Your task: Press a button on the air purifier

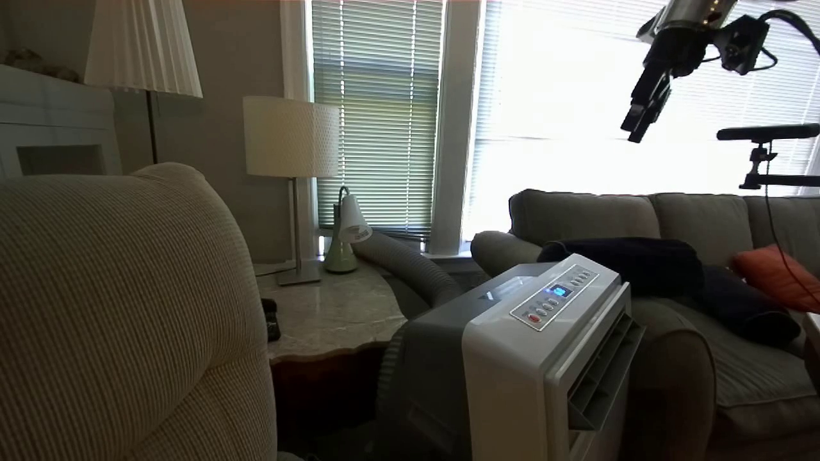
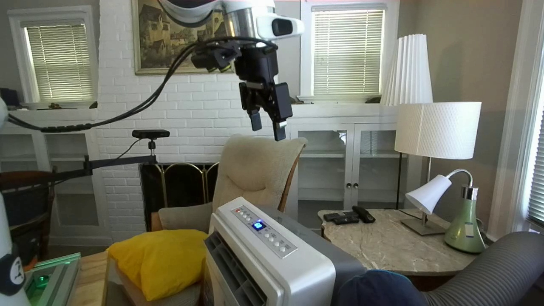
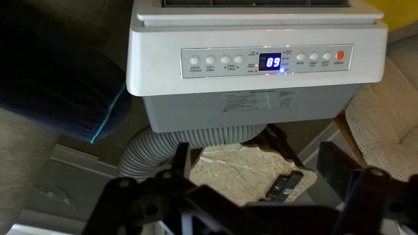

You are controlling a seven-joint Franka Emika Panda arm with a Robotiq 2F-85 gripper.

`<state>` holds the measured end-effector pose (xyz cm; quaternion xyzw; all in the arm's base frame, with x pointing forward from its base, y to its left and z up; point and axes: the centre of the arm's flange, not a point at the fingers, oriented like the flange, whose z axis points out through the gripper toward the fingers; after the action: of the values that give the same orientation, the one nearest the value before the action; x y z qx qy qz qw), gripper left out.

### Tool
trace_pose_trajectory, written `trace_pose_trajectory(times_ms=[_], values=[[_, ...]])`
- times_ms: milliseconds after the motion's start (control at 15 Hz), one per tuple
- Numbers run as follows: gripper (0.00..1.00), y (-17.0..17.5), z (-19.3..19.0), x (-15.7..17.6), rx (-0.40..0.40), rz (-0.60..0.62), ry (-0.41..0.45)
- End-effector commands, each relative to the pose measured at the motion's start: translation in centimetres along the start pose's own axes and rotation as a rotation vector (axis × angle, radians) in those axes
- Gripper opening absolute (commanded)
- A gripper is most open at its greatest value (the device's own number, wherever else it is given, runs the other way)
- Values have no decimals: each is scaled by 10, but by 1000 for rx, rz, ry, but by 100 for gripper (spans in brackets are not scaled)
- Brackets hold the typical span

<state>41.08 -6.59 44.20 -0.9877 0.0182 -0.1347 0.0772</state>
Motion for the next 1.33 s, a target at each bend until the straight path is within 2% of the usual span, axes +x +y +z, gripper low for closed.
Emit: trace_pose_trajectory(times_ms=[0,400,800,867,933,1267], values=[[100,-1,41,4,-30,30,10],[100,11,99,-1,-59,-4,-18],[100,22,147,-9,-132,-2,-42],[100,22,151,-11,-132,-5,-57],[100,19,138,-10,-106,6,-49],[100,21,148,-13,-121,2,-69]])
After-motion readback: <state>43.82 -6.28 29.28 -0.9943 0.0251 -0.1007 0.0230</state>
